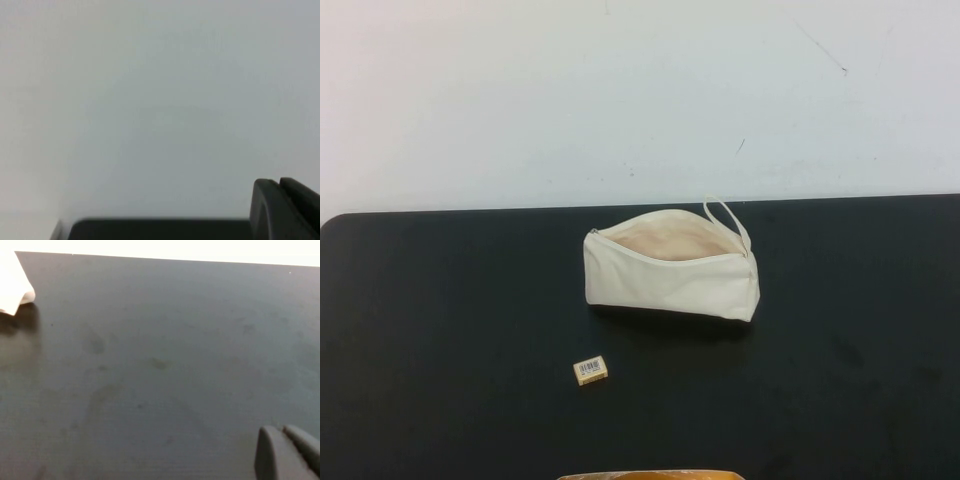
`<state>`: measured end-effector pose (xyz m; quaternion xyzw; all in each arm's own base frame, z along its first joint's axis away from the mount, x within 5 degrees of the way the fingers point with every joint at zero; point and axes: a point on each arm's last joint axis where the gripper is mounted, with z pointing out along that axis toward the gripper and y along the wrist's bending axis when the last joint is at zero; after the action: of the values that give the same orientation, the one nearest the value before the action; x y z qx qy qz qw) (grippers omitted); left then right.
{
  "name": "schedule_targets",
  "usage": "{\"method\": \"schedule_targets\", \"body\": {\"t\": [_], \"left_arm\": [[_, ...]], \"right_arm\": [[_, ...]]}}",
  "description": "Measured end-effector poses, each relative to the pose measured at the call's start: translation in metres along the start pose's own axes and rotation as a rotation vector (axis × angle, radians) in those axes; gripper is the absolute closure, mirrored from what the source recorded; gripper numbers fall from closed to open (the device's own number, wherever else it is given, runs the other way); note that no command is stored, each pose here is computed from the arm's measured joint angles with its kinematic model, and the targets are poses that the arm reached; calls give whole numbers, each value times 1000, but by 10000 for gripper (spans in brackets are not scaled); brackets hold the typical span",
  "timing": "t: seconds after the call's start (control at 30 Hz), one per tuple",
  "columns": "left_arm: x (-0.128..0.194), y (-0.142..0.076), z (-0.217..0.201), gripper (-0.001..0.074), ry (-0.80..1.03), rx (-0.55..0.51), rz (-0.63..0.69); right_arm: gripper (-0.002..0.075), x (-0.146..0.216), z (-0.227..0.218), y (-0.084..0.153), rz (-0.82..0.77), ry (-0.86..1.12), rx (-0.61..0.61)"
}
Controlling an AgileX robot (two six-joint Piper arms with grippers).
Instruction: Put eraser into pencil case
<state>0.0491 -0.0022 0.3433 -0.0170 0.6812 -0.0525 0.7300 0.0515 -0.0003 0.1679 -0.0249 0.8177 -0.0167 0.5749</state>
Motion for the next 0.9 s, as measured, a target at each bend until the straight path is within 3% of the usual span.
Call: {"method": "schedule_targets", "body": {"t": [0.33,0.5,0.67,0.9], "left_arm": [[27,2,74,736,445,-39,-15],[31,-3,113,736,699,9,30],[36,-14,162,736,927,160,67],[61,-50,222,736,1079,457,267]], "right_arm": [[727,0,0,0,0,0,0],[727,0,0,0,0,0,0],[727,0,0,0,0,0,0],[727,0,0,0,0,0,0]]}}
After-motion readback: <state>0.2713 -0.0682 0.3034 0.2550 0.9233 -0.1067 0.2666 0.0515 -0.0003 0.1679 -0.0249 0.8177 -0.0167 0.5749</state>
